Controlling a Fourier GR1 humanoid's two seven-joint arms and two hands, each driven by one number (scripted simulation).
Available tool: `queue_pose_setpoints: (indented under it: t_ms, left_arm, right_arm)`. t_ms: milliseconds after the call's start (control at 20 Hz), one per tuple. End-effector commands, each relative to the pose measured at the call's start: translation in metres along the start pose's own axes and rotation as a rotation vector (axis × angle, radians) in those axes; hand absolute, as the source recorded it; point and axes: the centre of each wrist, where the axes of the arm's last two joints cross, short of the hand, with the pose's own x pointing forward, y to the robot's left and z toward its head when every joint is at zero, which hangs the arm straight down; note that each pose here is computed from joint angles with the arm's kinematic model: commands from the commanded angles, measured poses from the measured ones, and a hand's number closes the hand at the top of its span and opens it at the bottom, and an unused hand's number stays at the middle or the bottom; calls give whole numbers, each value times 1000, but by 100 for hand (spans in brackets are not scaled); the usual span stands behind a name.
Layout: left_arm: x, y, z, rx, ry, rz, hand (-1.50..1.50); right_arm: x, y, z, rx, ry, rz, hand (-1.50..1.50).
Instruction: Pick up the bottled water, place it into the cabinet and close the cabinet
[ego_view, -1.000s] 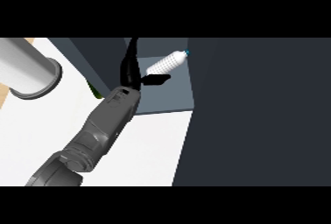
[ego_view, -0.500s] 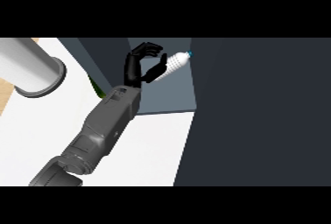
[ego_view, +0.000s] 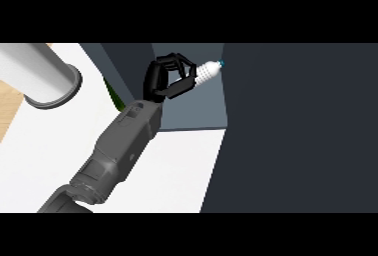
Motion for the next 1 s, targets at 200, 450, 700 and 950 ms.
queue_pose_setpoints:
  t_ms: [200,450,700,950]
  left_arm:
    - [-1,3,20,-120,65,218,150]
    - [-6,8,59,-74,41,274,150]
    - [4,26,100,-84,47,313,150]
    - [31,50,141,-103,52,325,150]
  right_arm:
    - [30,-10,8,-26,-28,62,-150]
    - [30,-7,15,-25,-28,78,-150]
    - [18,-6,9,1,-15,82,-150]
    - [29,-8,16,77,24,91,150]
